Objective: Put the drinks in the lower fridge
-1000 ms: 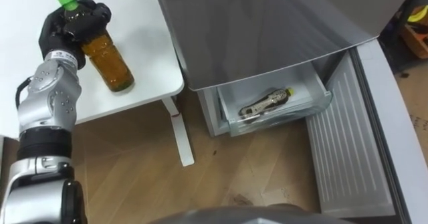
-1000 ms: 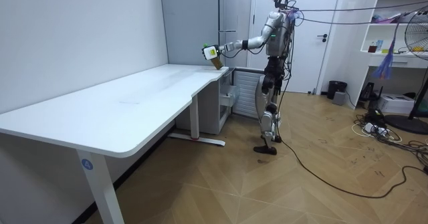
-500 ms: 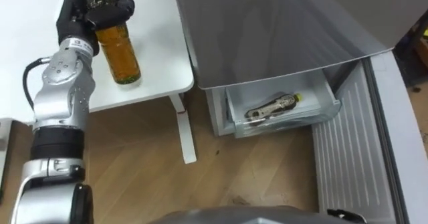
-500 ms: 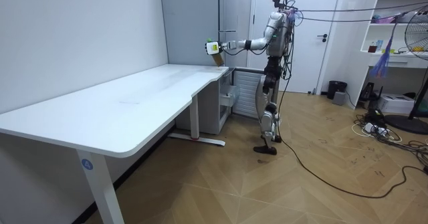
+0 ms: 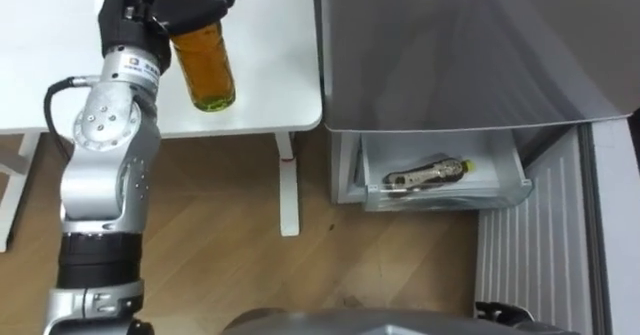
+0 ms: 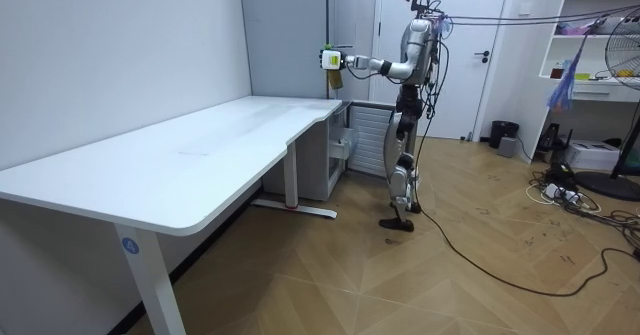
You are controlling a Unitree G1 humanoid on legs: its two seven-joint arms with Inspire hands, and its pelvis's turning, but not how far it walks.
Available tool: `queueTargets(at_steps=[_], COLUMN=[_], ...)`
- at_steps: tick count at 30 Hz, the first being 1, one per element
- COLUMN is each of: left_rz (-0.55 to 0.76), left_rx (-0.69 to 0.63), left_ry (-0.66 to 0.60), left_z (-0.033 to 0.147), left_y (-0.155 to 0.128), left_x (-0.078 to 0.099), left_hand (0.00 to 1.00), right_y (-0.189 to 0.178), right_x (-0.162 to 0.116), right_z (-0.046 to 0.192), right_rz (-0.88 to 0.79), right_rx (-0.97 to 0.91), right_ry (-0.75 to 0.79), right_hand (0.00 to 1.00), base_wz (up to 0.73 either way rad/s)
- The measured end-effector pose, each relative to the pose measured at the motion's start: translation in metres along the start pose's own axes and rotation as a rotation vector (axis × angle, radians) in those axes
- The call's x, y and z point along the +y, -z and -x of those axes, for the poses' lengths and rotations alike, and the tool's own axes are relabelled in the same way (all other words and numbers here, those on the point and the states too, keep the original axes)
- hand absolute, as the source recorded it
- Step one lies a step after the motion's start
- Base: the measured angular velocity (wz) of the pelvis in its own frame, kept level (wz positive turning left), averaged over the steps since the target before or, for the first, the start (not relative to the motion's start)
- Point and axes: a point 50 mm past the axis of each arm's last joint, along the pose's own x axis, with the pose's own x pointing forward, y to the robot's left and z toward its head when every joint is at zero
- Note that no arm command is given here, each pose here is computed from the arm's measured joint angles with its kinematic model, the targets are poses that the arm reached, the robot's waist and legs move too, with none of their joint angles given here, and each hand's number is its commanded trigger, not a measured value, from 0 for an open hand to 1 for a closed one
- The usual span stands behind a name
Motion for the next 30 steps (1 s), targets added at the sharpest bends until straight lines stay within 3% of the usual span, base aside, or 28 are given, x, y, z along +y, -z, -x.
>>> queueTargets(at_steps=[5,17,30], left_rz=[0.004,0.046,0.178], left_rx=[-0.034,0.022,0.143], left_ry=[0.075,0.286,0.376], left_z=[0.004,0.026,0.052], left_y=[-0.007,0.009,0.037], left_x=[-0.011,-0.041,-0.053], left_hand=[1.0,1.0,1.0], right_y=[0.0,-0.004,-0.029], right_x=[-0.003,-0.002,0.007], right_z=[0.0,0.0,0.0], right_rz=[0.04,0.11,0.166], right_rx=[0.003,0.005,-0.068], right_ry=[0.009,0.01,-0.005], right_hand=[0.0,0.0,0.0], base_wz=[0.0,0.1,0.07])
